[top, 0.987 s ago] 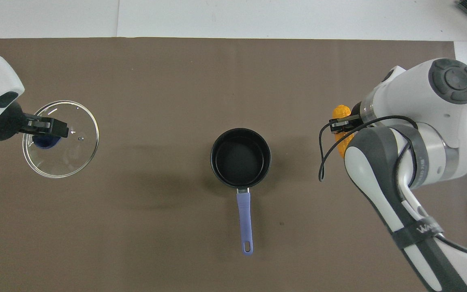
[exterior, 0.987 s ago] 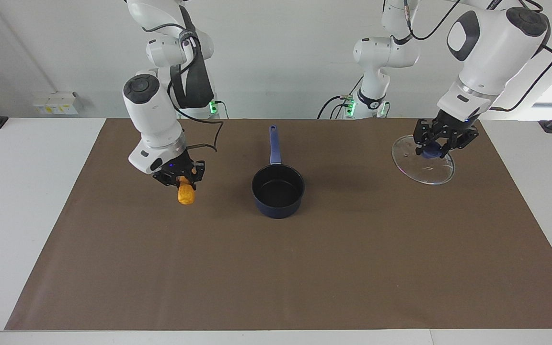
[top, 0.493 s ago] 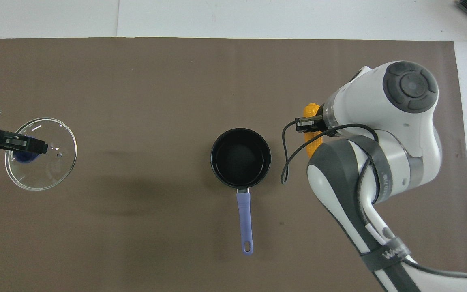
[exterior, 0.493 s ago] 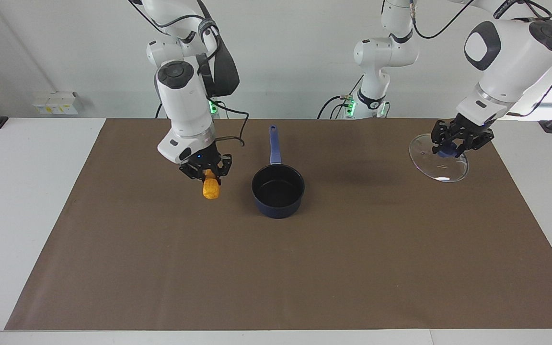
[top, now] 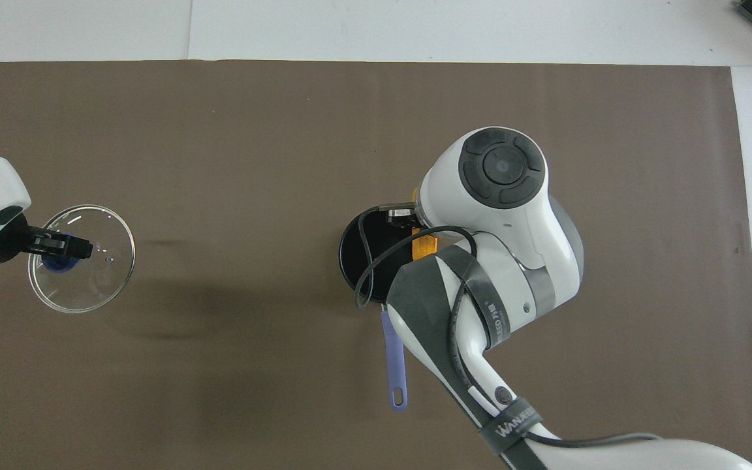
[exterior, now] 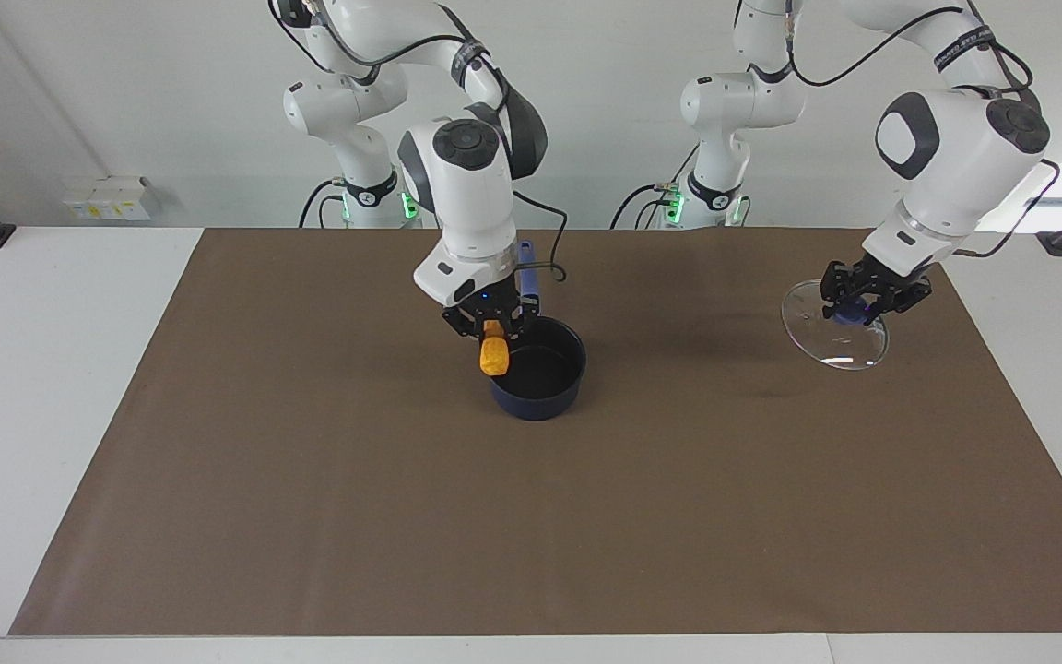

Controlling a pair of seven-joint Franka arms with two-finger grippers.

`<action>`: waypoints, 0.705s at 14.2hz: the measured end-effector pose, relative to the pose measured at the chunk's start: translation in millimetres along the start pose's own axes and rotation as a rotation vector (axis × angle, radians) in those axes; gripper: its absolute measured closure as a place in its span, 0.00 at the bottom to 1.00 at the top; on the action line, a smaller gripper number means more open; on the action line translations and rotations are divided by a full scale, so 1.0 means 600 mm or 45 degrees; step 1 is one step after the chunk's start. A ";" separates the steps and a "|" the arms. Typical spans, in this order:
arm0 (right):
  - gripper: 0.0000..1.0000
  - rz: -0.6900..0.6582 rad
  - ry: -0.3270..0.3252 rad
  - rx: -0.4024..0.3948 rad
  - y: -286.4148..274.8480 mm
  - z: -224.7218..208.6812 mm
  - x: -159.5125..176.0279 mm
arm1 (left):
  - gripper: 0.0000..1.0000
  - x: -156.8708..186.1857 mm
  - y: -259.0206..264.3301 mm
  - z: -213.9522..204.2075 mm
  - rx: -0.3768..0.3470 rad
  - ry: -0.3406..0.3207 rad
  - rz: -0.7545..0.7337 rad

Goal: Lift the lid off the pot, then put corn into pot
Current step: 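Carry the corn over the pot with the right gripper while the left lowers the lid, then set the lid on the table and open the left gripper, withdrawing it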

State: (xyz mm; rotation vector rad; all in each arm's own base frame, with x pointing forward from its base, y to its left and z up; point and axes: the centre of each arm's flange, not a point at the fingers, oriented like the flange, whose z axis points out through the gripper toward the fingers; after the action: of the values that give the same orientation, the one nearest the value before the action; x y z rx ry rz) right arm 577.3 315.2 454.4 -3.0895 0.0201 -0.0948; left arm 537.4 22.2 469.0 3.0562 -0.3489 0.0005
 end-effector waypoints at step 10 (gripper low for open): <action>0.63 -0.045 -0.150 -0.013 -0.082 0.131 -0.033 | 0.39 -0.051 -0.021 0.217 0.029 0.025 0.000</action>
State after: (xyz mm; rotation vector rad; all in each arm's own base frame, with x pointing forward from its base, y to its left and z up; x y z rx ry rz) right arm 562.9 368.4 377.3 -3.1002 -0.0392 0.0860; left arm 509.6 32.8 337.9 3.0765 -0.3505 0.0344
